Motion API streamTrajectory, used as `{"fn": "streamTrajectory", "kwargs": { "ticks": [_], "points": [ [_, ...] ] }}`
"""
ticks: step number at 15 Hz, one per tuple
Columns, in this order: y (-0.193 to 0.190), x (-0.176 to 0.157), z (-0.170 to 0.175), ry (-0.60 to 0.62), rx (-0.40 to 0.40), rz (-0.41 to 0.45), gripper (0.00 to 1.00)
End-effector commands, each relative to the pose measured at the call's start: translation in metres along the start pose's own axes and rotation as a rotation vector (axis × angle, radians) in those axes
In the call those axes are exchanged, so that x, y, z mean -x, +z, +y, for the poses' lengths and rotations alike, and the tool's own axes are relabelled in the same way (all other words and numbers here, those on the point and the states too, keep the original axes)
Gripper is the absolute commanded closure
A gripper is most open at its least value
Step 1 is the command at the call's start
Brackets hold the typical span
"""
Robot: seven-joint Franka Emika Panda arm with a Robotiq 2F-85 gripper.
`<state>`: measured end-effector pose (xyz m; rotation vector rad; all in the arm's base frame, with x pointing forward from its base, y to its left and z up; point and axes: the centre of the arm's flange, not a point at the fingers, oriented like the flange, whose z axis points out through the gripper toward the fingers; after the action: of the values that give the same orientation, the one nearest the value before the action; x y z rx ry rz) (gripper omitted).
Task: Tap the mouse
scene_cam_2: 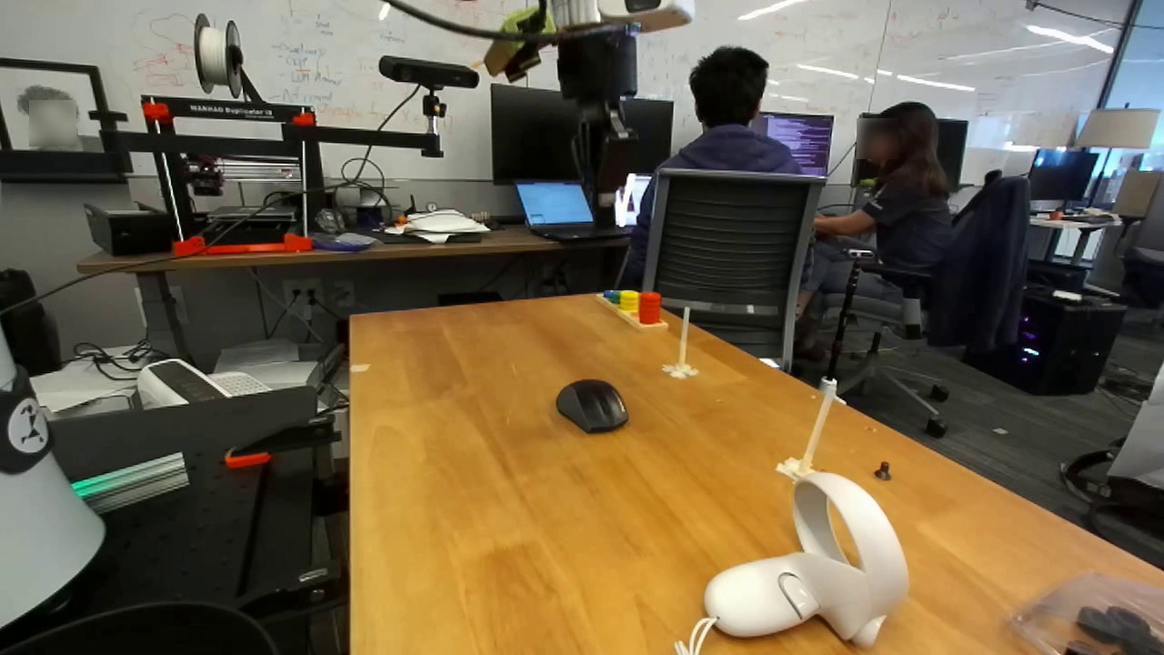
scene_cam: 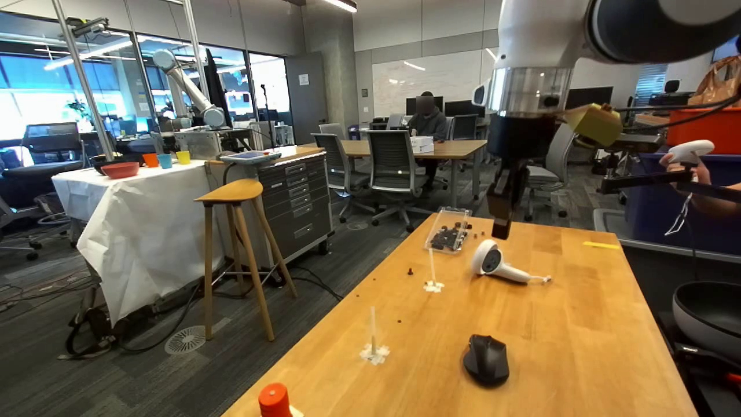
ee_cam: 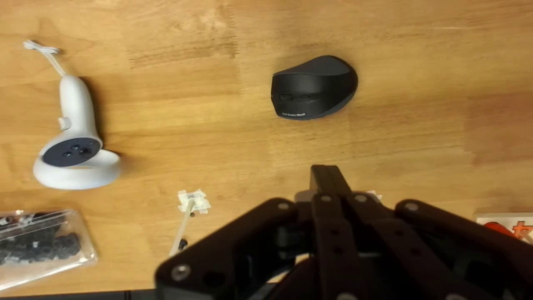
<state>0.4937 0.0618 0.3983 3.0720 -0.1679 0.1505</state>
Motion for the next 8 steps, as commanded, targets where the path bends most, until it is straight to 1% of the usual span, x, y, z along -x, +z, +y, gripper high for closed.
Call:
{"fn": "streamTrajectory", "kwargs": {
  "ticks": [1, 3, 6, 8],
  "points": [
    [-0.057, 0.001, 0.007, -0.053, 0.017, 0.007, 0.98],
    [-0.075, 0.002, 0.01, -0.065, 0.017, 0.012, 0.98],
    [-0.091, 0.003, 0.011, -0.075, 0.016, 0.024, 0.96],
    [-0.097, 0.004, 0.01, -0.08, 0.015, 0.031, 0.92]
  ]
}}
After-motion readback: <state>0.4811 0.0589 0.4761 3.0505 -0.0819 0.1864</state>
